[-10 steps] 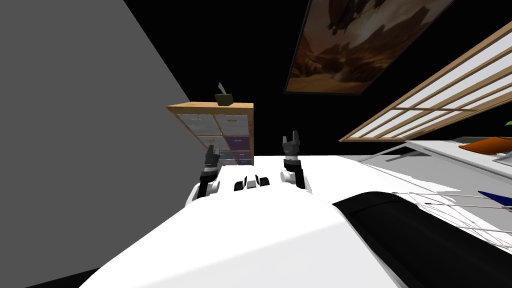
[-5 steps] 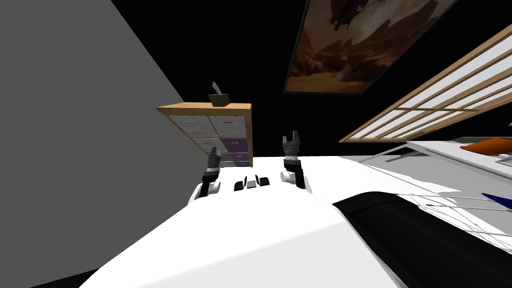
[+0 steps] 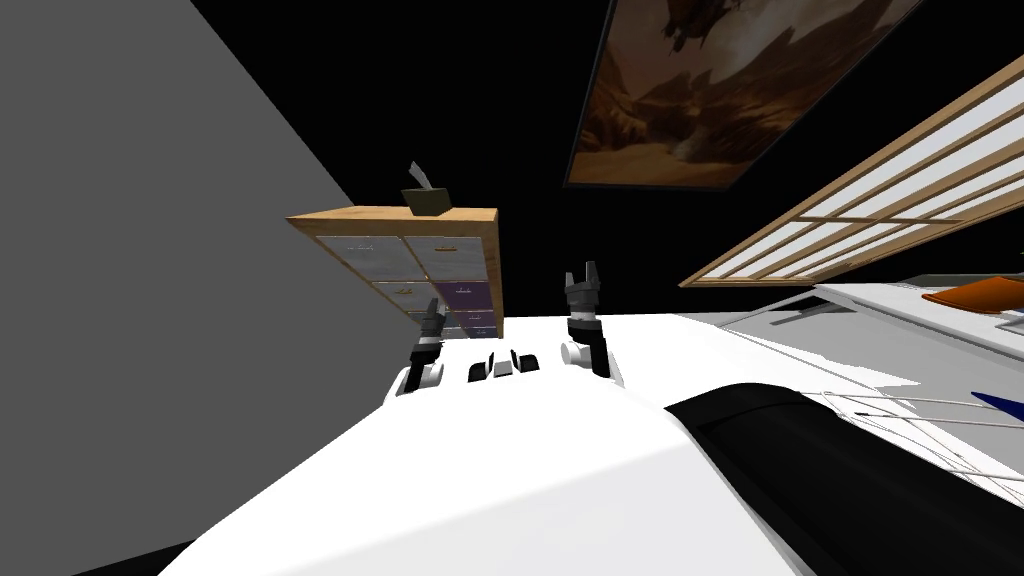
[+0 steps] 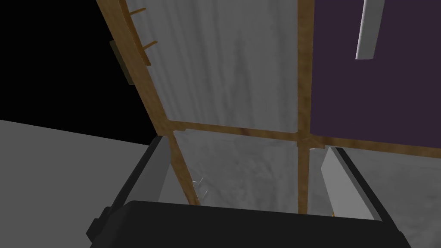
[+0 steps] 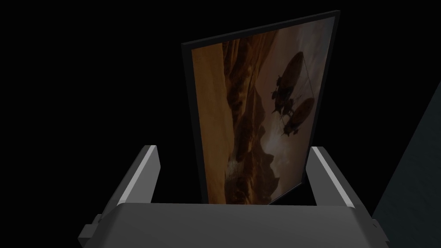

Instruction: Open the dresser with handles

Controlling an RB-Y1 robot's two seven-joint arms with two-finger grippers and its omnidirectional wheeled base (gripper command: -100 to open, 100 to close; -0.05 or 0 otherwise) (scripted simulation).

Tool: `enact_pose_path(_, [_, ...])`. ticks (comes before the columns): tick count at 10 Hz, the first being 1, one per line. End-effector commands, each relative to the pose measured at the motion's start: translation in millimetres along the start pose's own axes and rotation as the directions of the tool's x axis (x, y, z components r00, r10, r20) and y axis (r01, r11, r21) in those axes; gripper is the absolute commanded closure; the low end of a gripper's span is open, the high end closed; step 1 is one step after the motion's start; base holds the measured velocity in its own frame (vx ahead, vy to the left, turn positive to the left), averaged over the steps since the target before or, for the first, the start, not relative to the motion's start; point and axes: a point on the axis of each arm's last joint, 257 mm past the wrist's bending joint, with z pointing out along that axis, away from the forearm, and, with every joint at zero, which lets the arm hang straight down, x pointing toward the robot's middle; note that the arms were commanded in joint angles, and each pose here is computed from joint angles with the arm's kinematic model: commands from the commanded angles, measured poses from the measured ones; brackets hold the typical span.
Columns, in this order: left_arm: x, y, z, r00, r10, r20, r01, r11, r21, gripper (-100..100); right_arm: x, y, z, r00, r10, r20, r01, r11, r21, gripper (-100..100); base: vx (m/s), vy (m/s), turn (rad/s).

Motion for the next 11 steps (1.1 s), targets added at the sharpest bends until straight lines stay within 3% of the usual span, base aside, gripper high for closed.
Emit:
enact_pose_path(1, [3.7, 24.8, -5.5, 0.9999, -0.01, 0.006, 0.01, 0.9985, -0.053, -100, 0.0, 0, 0.0, 1.0, 0.0, 0.0, 0.0, 1.0, 0.0, 0, 0.106, -0.064, -0.022])
enact_pose_path(6, [21.2, 64.4, -13.8, 0.9975, -0.06, 0.038, 0.065, 0.9885, -0.137, -100, 0.0, 0, 0.0, 1.0, 0.0, 0.0, 0.0, 1.0, 0.0, 0, 0.086, -0.049, -0.017])
enact_pose_path(11, [50.7, 78.0, -14.3, 0.9841, -0.15, 0.095, 0.164, 0.9724, -0.166, -100, 0.0, 0, 0.0, 1.0, 0.0, 0.0, 0.0, 1.0, 0.0, 0, 0.05, -0.032, -0.008])
